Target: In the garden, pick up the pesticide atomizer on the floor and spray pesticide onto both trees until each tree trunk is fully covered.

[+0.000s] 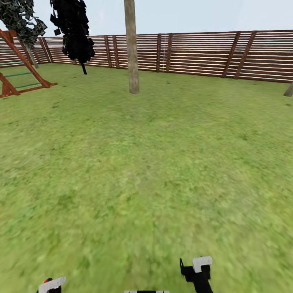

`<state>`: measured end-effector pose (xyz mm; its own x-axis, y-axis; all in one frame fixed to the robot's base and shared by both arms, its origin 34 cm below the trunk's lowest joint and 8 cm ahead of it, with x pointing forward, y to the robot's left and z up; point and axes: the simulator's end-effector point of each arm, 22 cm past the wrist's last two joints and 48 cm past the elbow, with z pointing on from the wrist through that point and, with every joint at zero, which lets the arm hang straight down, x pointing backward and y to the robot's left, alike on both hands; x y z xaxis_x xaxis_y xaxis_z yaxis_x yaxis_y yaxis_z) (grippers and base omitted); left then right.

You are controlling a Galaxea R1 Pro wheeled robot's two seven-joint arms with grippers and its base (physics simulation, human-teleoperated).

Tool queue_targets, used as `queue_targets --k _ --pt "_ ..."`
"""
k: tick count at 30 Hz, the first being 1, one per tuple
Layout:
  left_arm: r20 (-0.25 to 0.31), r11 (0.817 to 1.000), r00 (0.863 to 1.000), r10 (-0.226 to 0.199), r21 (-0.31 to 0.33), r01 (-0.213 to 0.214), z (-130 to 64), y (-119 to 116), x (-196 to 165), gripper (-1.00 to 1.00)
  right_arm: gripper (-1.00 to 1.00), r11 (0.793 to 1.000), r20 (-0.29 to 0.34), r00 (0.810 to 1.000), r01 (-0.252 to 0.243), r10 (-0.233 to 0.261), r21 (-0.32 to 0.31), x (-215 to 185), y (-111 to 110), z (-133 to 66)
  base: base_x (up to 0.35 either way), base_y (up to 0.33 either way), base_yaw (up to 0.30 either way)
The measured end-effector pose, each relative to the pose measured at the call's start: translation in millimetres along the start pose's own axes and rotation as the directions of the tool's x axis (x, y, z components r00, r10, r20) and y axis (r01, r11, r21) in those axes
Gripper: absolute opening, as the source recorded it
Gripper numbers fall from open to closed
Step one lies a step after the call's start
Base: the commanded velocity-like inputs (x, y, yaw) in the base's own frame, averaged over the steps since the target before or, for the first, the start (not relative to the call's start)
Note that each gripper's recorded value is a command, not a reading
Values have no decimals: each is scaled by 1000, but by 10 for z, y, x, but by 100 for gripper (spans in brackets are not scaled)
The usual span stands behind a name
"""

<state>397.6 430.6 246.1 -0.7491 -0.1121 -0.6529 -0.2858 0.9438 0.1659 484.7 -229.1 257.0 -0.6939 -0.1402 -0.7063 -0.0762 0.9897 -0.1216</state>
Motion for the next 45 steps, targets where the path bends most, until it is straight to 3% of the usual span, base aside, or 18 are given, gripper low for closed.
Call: queue_targets --k 2,4,5,7,12,16,36,45 --pt "36 1000 999 -12 27 12 46 -144 -164 -100 100 1000 13 1000 0 0 2 -59 -14 16 344 0 0" --pt "46 994 999 4 106 -9 12 -587 -177 -100 100 1000 32 999 1 -1 0 -100 -9 15 344 0 0" --pt "44 986 998 47 156 -54 -32 -812 -126 -100 100 1000 48 999 -1 1 0 -134 -8 13 344 0 0" --pt "44 972 993 107 205 -114 -84 -1002 -59 -100 100 1000 62 998 -4 4 -2 -163 3 9 344 0 0" --pt "17 973 990 140 182 -141 -93 -815 69 -100 100 1000 47 999 -3 3 -9 -82 30 -15 344 0 0" --pt "13 974 990 144 174 -144 -89 -759 80 -100 100 1000 34 999 -3 4 -13 -26 51 -31 344 0 0" --pt "9 981 993 120 153 -120 -77 -702 69 -100 100 1000 34 999 5 -4 -20 -22 64 -33 344 0 2" --pt "9 981 993 120 153 -120 -77 -701 69 -100 100 1000 34 999 5 -4 -20 -21 64 -33 344 0 168"
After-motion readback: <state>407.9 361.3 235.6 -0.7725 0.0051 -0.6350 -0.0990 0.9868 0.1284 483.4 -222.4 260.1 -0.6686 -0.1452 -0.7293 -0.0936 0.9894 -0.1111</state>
